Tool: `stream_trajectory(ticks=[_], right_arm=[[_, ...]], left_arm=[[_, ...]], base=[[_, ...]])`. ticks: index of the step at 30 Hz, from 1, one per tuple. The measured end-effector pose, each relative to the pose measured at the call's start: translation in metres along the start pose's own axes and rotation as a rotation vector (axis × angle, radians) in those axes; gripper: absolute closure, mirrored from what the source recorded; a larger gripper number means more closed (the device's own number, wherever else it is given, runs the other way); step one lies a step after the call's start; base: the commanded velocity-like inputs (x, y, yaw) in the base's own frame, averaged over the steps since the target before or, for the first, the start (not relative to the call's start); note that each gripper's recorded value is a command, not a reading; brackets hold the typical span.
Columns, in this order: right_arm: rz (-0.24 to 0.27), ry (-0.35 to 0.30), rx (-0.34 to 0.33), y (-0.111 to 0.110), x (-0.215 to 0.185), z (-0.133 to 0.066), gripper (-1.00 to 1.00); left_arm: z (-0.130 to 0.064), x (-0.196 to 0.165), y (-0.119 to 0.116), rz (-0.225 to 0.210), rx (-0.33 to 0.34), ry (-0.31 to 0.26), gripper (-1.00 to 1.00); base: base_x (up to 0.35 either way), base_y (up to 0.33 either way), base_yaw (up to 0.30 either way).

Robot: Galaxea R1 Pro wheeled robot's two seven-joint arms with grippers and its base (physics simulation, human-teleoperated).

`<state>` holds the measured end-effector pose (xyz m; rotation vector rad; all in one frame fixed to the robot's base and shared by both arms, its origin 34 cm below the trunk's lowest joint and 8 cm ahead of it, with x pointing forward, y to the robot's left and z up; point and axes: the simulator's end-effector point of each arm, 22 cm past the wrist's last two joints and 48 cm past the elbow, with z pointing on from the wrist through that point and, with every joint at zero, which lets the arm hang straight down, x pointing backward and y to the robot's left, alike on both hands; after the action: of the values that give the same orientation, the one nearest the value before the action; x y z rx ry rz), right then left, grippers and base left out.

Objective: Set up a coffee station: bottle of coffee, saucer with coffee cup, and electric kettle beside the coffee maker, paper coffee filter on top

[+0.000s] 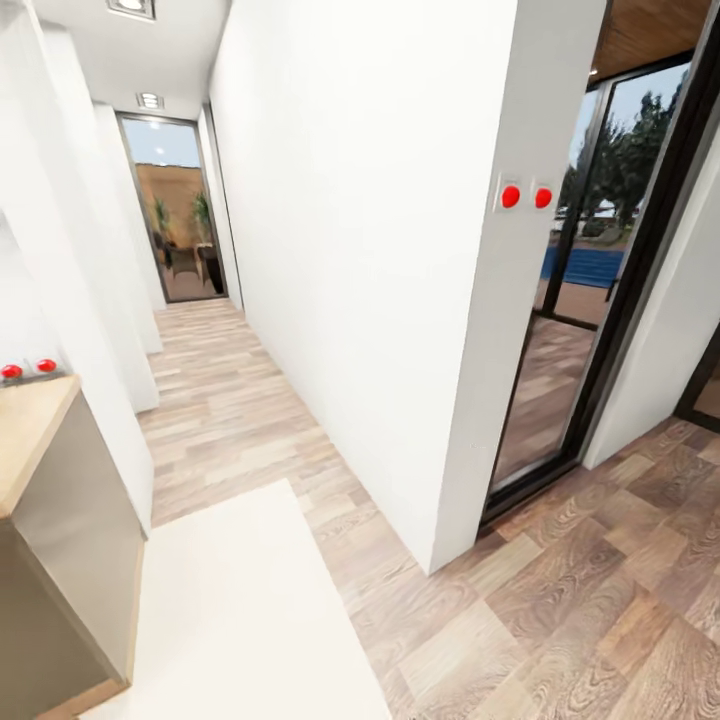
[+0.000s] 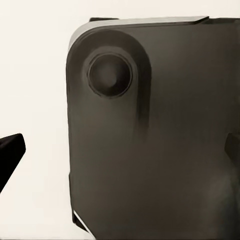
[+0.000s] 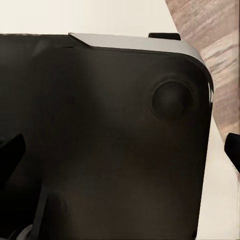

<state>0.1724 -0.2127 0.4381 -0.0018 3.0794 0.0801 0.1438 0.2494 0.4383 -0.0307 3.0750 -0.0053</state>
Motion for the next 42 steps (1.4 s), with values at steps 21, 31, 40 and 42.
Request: stream_trajectory(ticks=[21,31,40,42], right_arm=[[0.001,0.018,0.002,0.0,0.006,-0.013,-1.0],[0.001,0.027,0.006,0.0,0.008,-0.029,-1.0],[0.003,0.025,0.006,0.001,0.009,-0.042,-1.0],[0.003,0.023,0.006,0.001,0.009,-0.045,-1.0]], left_arm=[[-0.014,0.004,-0.002,-0.048,-0.003,0.014,-1.0],[-0.028,-0.014,0.007,-0.138,-0.018,-0.018,-1.0],[-0.042,-0.021,0.012,-0.139,-0.034,-0.072,-1.0],[-0.046,-0.02,0.012,-0.139,-0.034,-0.071,-1.0]], base=[[-0.045,-0.027,0.241],[0.0,0.0,0.24],[0.0,0.0,0.24],[0.0,0.0,0.239]])
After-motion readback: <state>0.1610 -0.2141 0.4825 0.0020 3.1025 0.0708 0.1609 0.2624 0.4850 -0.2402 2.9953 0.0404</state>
